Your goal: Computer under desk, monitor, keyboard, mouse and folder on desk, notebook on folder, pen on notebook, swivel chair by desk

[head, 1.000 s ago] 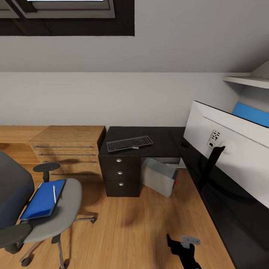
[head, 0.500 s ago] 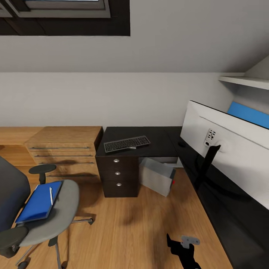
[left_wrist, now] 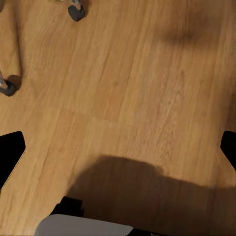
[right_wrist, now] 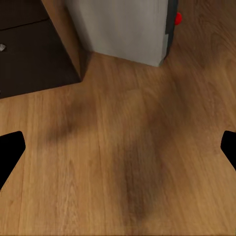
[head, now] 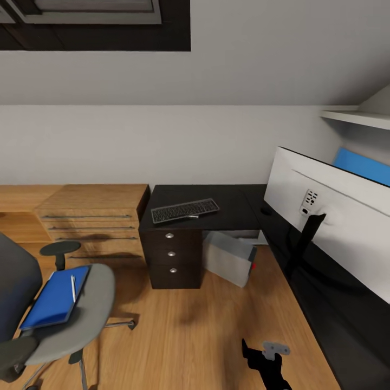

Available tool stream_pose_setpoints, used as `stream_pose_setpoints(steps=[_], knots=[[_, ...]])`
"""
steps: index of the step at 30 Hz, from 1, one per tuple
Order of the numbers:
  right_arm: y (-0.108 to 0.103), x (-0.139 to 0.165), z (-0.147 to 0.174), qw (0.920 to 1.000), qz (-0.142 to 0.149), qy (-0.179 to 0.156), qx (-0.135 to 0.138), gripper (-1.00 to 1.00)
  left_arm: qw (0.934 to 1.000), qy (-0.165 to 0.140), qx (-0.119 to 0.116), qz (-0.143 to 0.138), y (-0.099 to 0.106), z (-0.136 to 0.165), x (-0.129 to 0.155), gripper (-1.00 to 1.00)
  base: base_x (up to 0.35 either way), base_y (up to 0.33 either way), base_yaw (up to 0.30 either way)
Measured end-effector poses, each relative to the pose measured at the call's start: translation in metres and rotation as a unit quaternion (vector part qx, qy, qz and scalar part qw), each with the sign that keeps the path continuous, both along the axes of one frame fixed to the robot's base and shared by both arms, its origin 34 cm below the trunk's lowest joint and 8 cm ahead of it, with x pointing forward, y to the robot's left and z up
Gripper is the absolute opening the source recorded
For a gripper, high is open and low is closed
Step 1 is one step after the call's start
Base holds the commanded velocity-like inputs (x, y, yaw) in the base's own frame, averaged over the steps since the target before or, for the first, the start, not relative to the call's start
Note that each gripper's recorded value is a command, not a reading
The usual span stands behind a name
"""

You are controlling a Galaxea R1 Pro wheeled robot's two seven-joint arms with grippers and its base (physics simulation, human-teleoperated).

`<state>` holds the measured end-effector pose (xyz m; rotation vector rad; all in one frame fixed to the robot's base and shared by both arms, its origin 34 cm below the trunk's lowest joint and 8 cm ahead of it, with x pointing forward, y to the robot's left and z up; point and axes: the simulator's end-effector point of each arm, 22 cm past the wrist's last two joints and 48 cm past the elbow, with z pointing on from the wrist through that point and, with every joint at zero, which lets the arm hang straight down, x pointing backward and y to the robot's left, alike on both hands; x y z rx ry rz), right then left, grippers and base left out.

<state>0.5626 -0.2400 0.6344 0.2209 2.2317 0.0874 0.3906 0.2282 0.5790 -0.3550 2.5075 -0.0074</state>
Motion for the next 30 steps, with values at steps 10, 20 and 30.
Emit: stream_pose_setpoints(steps=[10,20,30], knots=[[-0.0001,-0.0001,0.0,1.0,0.0,0.0,0.0,1.0,1.0,0.0,0.0,0.0,0.0,0.0,-0.0004,1.0,0.284,0.141,0.0],[-0.0023,-0.0002,0.0,1.0,0.0,0.0,-0.001,1.0,1.0,0.0,0.0,0.0,0.0001,-0.0001,-0.0005,1.0,0.295,0.047,0.0],[-0.0059,0.0003,0.0006,1.0,-0.001,-0.002,-0.004,1.0,1.0,0.0,-0.001,0.0,-0.001,0.0,-0.0002,1.0,0.27,0.003,0.0]])
